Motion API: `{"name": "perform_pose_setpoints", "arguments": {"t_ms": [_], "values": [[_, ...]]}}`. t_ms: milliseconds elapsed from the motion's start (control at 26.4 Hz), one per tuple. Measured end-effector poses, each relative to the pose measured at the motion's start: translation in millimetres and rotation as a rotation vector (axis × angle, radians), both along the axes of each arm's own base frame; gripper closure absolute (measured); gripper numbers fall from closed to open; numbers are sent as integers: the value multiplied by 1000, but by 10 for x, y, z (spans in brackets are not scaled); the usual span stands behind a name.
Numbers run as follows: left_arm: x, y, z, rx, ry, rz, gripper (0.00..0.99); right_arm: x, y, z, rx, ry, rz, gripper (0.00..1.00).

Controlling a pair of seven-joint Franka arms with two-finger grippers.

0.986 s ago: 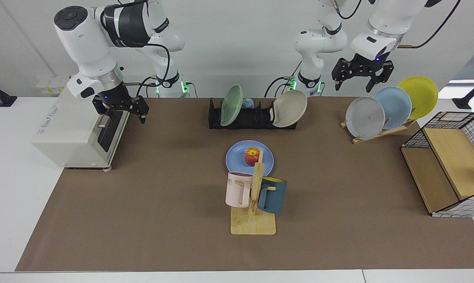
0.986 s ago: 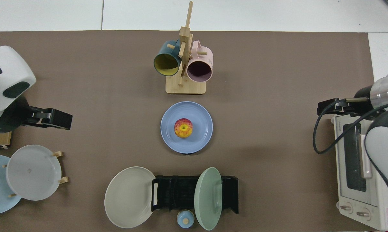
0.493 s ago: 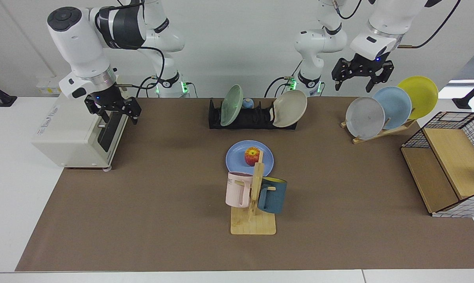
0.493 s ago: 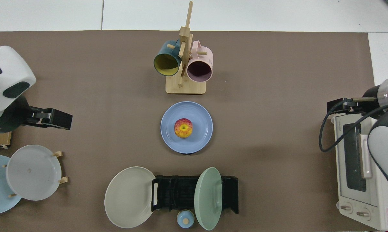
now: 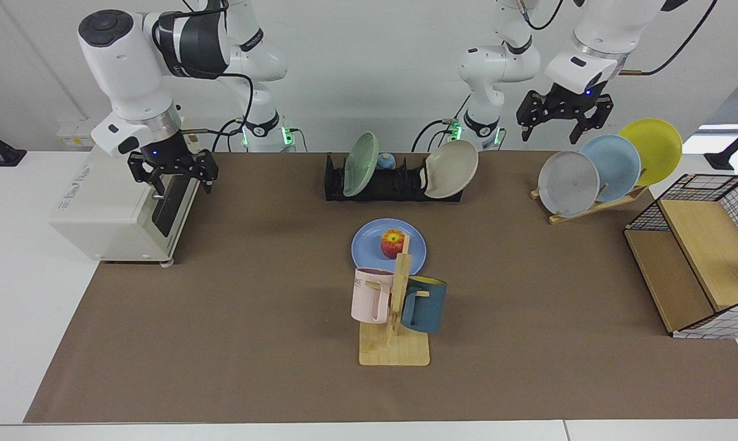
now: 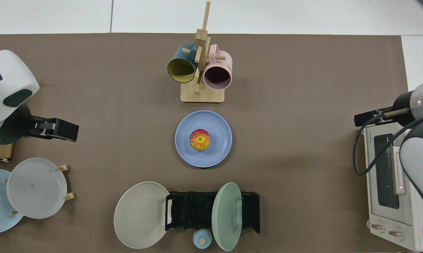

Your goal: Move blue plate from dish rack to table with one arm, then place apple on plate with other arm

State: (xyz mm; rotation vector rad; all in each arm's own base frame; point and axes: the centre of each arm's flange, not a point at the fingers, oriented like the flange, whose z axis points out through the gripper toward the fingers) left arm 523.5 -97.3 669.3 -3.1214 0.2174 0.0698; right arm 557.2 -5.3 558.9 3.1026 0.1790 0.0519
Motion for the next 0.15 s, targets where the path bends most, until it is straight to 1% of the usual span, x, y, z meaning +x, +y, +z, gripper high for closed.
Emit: {"name": "perform_pose_setpoints", "arguments": {"t_ms": [152], "values": [[0, 0, 0, 0, 0, 0, 0, 0, 6, 0, 9, 0, -8, 0]]}}
